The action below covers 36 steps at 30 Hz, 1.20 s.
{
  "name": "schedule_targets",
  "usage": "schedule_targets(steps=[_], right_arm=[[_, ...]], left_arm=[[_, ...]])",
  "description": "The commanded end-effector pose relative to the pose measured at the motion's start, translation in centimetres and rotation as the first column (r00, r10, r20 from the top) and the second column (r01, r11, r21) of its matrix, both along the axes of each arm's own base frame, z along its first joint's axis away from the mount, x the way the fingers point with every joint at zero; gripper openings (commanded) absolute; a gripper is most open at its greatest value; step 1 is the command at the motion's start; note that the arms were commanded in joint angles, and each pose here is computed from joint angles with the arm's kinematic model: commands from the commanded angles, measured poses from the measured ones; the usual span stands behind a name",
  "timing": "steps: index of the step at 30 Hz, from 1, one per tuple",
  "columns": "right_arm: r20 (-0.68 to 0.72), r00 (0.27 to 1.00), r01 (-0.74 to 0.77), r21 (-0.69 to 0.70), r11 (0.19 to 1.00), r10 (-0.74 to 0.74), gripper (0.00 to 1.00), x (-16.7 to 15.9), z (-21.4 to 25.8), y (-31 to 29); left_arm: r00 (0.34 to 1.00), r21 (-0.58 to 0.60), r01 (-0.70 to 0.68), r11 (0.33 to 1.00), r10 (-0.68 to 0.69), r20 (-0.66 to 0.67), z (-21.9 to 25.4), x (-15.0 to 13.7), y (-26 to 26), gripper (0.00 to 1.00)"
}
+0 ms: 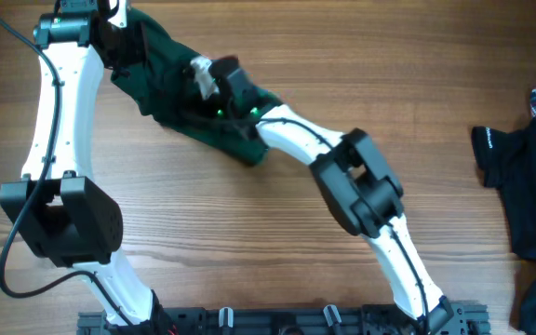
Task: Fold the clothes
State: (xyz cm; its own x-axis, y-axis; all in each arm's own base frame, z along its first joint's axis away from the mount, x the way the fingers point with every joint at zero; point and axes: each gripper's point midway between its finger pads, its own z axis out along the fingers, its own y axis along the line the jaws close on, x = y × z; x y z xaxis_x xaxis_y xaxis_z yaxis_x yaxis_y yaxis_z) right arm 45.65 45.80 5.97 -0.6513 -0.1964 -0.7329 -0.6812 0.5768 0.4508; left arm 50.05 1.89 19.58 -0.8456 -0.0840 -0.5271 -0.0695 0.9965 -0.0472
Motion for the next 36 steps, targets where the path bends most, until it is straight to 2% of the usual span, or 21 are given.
schedule_targets(steps=[1,4,7,9,13,23,31,34,35,36], right_arm=[[0.087,0.996,0.016,0.07,0.997,-0.022,0.04,1.5,9.3,-2.6],[0.082,0.992,0.101,0.002,0.995,-0.101,0.04,3.2,10.7,-6.9],[-0.023,0.978,0.203,-0.16,0.966,-0.21,0.04,4.3,6.8,-12.5],[-0.066,0.968,0.225,-0.209,0.952,-0.244,0.04,4.6,5.6,-15.2],[-0.123,0.946,0.26,-0.263,0.929,-0.299,0.04,5.0,4.3,-19.0],[-0.159,0.93,0.253,-0.379,0.89,-0.332,0.04,4.0,2.4,-22.0],[-0.153,0.905,0.297,-0.44,0.847,-0.396,0.04,4.3,1.7,-24.6],[-0.16,0.898,0.304,-0.446,0.842,-0.41,0.04,4.4,1.6,-25.4],[-0.161,0.896,0.308,-0.447,0.84,-0.414,0.04,4.5,1.6,-25.7],[-0.163,0.894,0.311,-0.448,0.838,-0.418,0.04,4.5,1.5,-25.9]], left_arm=[[0.999,-0.017,0.018,1.0,-0.017,0.033,1.8,-0.1,-1.1,0.04],[0.999,-0.017,0.043,0.999,-0.042,0.029,1.7,-0.2,-2.4,0.04],[0.995,-0.009,0.095,0.995,-0.095,0.017,1.5,-0.4,-4.7,0.04],[0.995,0.037,0.101,0.994,-0.101,-0.012,0.6,-0.6,-5.5,0.04],[0.982,0.041,0.168,0.985,-0.163,-0.096,-1.9,-1.5,-8.7,0.04],[0.925,0.026,0.299,0.954,-0.283,-0.253,-6.3,-4.3,-14.4,0.04],[0.842,0.021,0.414,0.91,-0.374,-0.388,-11.4,-6.9,-19.5,0.04],[0.818,0.019,0.436,0.9,-0.388,-0.424,-12.6,-8.1,-20.2,0.2],[0.811,0.015,0.444,0.896,-0.394,-0.433,-12.6,-8.4,-20.5,0.2],[0.806,0.014,0.447,0.894,-0.396,-0.441,-12.7,-8.7,-20.6,0.3]])
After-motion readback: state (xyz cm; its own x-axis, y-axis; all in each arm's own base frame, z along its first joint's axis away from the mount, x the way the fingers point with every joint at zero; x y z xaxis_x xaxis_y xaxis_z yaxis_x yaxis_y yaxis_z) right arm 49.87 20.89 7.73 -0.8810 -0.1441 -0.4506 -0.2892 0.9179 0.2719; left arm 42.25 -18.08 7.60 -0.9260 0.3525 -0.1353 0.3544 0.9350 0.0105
